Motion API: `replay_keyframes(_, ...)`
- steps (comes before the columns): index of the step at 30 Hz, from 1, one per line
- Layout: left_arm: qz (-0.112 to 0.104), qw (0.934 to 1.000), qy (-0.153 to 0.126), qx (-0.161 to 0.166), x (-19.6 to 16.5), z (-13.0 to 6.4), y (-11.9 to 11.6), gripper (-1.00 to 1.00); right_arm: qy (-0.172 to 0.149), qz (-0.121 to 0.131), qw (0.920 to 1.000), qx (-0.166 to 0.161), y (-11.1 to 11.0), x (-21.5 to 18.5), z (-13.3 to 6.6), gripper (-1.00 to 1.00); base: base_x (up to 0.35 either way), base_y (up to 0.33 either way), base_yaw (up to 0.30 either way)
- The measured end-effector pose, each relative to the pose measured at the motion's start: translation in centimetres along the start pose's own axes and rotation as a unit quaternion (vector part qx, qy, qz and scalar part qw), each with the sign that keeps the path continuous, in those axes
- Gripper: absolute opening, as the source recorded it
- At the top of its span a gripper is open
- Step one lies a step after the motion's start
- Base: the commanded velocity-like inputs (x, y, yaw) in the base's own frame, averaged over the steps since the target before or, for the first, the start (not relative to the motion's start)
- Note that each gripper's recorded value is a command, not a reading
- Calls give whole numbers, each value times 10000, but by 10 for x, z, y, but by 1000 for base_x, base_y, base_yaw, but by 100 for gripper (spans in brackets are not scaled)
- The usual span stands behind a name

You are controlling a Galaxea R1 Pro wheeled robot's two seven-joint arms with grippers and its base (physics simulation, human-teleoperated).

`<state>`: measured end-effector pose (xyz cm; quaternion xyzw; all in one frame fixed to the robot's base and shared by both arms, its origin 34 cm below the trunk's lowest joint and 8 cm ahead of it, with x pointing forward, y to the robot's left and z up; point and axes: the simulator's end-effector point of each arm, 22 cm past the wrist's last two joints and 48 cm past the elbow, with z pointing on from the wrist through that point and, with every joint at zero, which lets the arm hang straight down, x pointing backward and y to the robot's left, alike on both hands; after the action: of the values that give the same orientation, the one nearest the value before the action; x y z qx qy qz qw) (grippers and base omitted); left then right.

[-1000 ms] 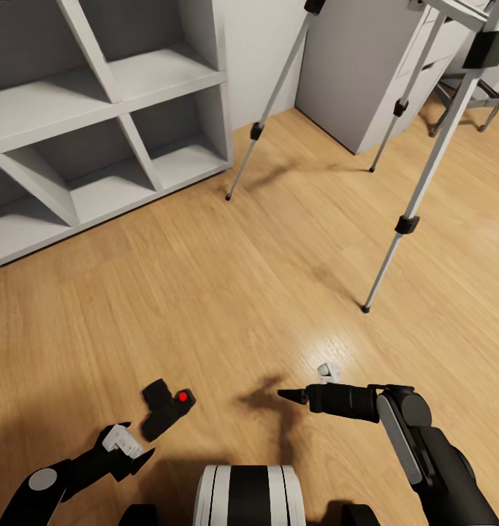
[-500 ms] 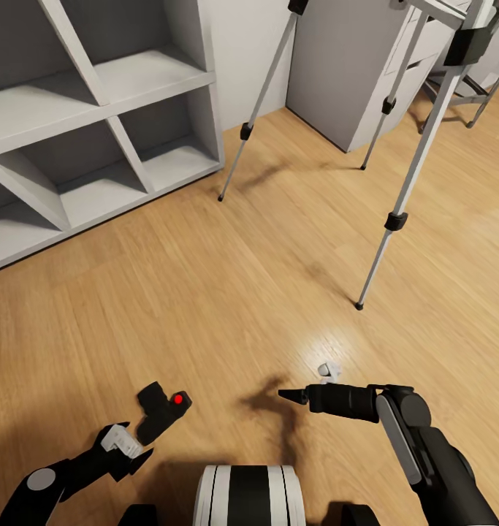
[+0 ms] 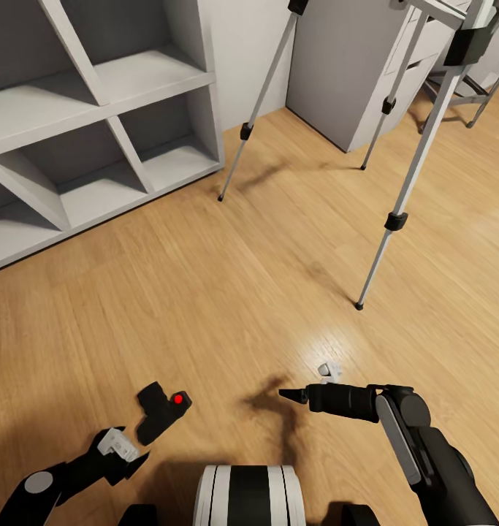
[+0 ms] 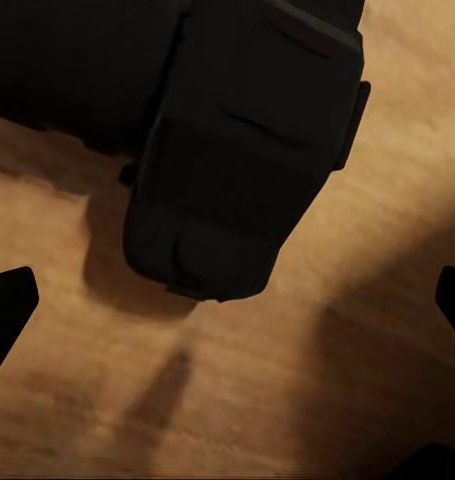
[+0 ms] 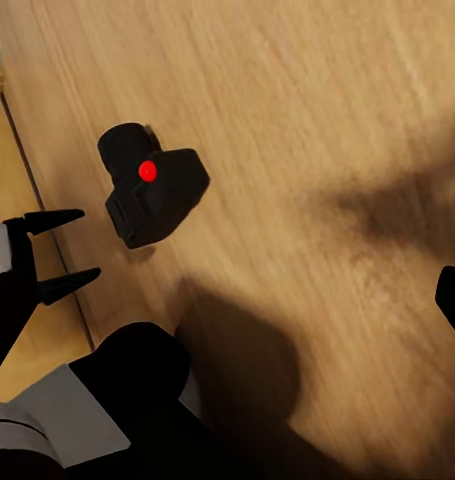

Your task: Attach the digital camera to the camera tripod in the bedroom.

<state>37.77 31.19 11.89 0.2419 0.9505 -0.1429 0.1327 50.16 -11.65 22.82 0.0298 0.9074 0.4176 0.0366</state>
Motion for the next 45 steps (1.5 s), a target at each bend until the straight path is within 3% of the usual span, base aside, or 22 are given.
replay_keyframes(7,55,9999,146,-70,12,-2,7,100,-2,15,10000,-19,1,0,0,100,0,0,0)
replay_keyframes(33,211,9994,257,-109,17,-1,9,100,-2,28,10000,-88,4,0,0,100,0,0,0)
replay_keyframes(40,245,9997,11,-37,8,13,12,100,-1,34,10000,-94,3,0,-1,100,0,0,0)
replay_keyframes(45,136,9999,5,50,13,24,13,100,-6,29,9999,-103,4,0,-1,100,0,0,0)
